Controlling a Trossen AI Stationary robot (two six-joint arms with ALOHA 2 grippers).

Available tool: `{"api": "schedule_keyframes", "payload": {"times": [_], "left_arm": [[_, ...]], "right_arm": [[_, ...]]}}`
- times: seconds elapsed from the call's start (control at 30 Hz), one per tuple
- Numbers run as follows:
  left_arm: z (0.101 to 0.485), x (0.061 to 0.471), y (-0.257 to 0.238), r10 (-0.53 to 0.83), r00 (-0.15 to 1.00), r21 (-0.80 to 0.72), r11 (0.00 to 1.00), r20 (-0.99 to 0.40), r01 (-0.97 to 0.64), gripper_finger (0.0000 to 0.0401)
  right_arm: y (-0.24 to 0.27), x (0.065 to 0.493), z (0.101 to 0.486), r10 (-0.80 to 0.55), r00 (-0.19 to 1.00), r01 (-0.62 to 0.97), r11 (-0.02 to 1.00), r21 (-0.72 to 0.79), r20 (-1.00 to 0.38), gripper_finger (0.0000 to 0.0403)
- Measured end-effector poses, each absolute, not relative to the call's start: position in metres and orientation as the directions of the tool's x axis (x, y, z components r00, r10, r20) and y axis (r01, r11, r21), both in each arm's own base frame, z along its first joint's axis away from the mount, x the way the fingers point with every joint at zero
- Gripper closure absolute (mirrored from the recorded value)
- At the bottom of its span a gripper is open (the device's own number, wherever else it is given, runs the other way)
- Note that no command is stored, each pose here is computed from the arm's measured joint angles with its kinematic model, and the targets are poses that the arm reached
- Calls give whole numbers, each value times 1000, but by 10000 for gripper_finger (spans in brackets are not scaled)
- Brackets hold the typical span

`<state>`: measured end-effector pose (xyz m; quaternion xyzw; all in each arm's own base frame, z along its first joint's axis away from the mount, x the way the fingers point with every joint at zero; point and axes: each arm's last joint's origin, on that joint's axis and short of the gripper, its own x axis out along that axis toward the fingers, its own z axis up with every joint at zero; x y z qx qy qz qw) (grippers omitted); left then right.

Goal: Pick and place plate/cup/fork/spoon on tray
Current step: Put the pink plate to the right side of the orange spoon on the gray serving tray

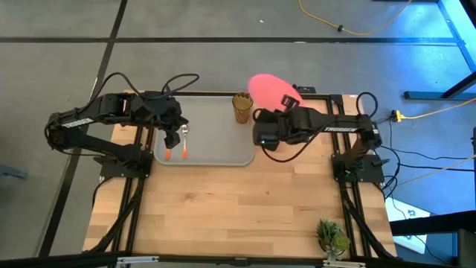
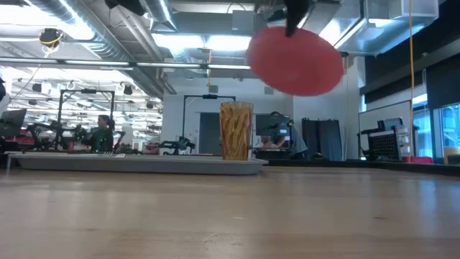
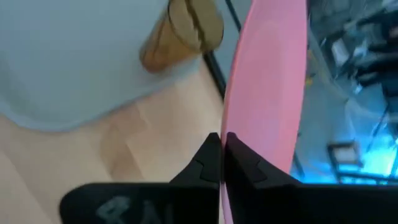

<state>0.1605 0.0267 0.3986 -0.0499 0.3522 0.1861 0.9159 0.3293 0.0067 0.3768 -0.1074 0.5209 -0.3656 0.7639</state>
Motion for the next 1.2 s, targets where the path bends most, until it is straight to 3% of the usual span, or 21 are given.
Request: {"api": "schedule_keyframes", "payload": {"times": [0.3,0.67,1.03,1.2], "left_arm": [[398,159,27,309,673,46,925,-672,-378,401],[398,150,27,362,636,94,905,-681,-415,401],[407,117,25,443,648,121,869,-619,-479,401],[413,98,24,478,670,117,853,-568,-509,401]], "right_arm": [[11,377,392,-672,293,155,735,-660,-680,397],[23,429,373,-613,486,-115,662,-741,-623,397],[40,456,357,-391,627,-271,701,-659,-674,397],[46,470,328,-356,587,-311,730,-609,-727,397]]}}
